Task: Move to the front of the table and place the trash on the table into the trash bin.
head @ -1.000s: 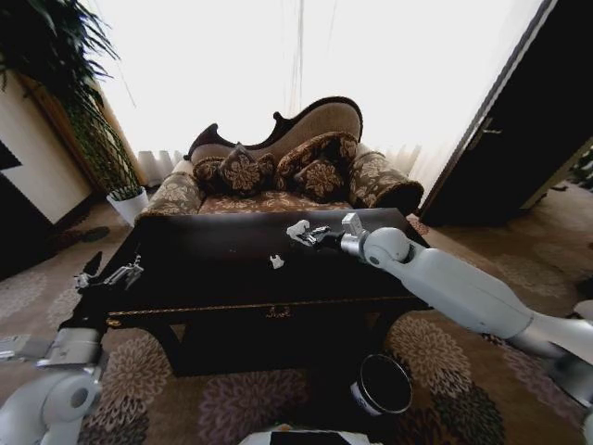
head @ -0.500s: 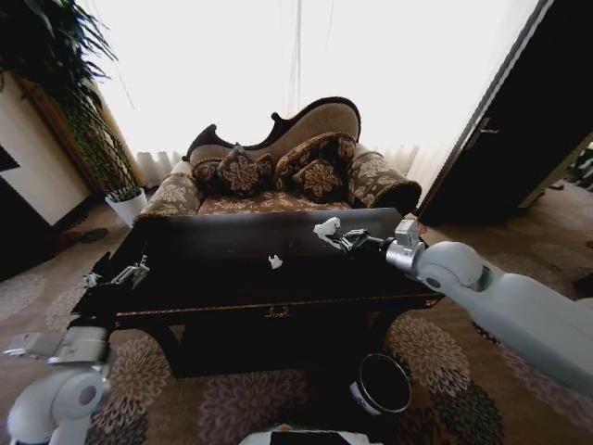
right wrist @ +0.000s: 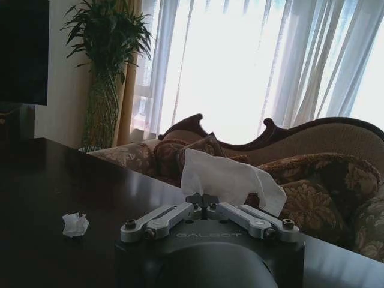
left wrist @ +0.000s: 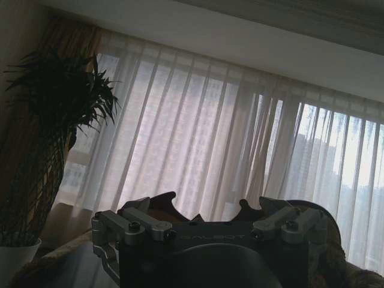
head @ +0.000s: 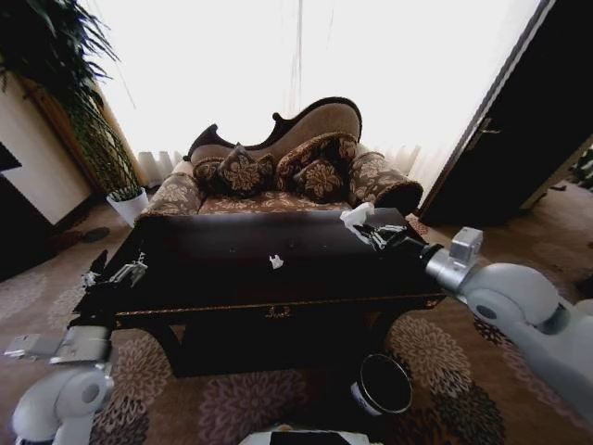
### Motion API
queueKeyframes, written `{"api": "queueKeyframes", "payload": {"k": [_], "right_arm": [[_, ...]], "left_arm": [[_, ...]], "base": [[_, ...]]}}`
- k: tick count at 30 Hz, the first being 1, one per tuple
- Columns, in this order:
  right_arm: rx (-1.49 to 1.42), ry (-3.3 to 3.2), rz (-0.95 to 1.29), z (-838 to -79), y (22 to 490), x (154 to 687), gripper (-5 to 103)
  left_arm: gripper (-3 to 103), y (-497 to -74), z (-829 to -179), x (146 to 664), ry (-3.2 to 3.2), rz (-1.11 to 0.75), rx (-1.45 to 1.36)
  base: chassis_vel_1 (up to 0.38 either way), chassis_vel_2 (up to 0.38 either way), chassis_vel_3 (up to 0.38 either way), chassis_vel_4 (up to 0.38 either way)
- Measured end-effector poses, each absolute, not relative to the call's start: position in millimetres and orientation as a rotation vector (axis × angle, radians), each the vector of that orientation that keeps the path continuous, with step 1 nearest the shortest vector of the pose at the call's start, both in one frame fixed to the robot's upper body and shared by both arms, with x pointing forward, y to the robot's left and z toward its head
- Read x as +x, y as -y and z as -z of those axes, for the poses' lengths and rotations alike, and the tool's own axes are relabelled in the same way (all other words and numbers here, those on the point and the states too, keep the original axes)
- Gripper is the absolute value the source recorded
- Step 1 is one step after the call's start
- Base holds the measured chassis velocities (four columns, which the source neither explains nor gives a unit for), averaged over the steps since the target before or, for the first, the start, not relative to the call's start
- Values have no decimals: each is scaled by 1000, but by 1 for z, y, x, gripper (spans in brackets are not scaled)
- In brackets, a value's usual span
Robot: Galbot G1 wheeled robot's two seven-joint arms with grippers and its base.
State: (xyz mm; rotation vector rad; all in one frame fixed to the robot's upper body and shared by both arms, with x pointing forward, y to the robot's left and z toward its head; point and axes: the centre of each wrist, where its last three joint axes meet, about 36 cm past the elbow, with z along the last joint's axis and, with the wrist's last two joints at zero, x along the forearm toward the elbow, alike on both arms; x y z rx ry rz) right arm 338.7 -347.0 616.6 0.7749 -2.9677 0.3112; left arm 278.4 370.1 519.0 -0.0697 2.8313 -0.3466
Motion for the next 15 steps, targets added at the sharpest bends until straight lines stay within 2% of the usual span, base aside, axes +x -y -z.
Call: {"api": "queueKeyframes", "payload": {"k": [8,15], "right_arm": [[559,3128,-359,-586,365,289,0],[453,3260,-254,-565,376,265,0]], "left_arm": [[100,-368,-519,280,-2833,350,-55],[100,-363,-514,282,-2838,371,-46]], "base": [[0,0,0,0],[0,0,0,0]]}}
